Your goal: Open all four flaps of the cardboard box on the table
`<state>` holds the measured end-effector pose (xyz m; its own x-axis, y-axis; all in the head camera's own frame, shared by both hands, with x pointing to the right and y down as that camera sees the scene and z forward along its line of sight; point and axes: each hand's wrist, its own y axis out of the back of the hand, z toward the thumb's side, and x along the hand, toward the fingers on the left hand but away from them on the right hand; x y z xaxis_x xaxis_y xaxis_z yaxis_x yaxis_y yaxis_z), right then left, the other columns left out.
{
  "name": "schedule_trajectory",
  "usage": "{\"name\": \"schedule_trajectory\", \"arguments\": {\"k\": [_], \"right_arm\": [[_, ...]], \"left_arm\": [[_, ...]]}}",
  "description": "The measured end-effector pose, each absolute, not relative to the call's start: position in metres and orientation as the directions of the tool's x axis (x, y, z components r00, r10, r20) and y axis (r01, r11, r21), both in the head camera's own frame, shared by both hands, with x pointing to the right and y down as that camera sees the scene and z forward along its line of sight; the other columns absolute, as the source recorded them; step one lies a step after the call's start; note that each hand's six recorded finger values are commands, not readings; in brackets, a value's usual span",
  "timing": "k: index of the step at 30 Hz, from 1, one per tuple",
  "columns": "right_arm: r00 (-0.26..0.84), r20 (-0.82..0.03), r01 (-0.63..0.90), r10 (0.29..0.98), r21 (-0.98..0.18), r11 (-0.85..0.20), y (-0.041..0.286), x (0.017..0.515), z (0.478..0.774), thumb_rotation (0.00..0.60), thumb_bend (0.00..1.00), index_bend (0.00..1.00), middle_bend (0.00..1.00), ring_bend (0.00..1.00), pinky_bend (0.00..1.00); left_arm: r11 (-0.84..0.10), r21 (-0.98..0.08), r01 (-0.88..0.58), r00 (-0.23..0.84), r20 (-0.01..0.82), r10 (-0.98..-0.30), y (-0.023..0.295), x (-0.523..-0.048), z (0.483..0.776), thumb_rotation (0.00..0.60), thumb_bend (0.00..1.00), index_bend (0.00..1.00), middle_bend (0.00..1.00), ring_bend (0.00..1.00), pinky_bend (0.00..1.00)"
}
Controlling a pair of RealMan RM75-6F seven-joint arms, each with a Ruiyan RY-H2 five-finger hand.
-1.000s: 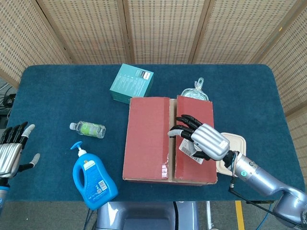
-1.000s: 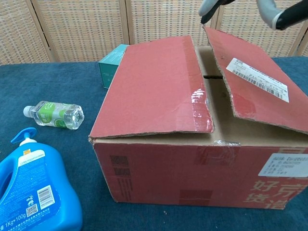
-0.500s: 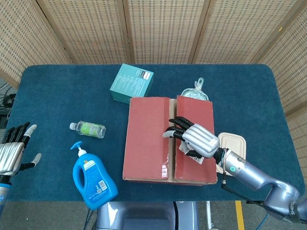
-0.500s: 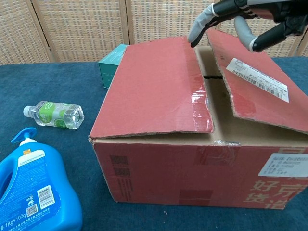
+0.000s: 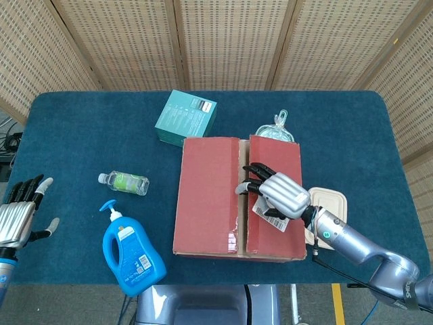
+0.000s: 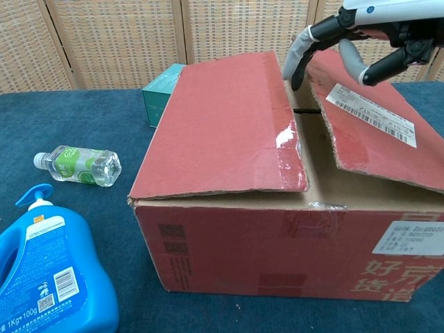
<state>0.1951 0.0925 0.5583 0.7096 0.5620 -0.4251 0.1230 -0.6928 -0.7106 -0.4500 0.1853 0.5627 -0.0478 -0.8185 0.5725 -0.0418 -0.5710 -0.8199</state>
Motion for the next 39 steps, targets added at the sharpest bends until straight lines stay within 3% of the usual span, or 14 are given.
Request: {"name": "schedule_trajectory", "arguments": {"k": [13,39], "right_arm": [[0.698,-0.409,0.134,0.589,-0.733,-0.667,0.09,0.203,0.55,0.6,1.0,0.28,0.47,0.0,0.01],[0.632,-0.385,0.106,0.673,-0.817,-0.567,0.079,0.247,0.508,0.6,1.0,0.28,0.49,0.02,0.01]], "left_arm": [[-0.572,-0.819,-0.043,-0.045,0.574,-0.818,0.183,-0.449,0.563,0.513,0.36,0.05,0.0,0.0,0.0],[-0.548,-0.835,-0.05,-0.019,0.549,-0.836,0.177,-0.442,0.562,0.514,0.37,0.05,0.0,0.0,0.0]]}}
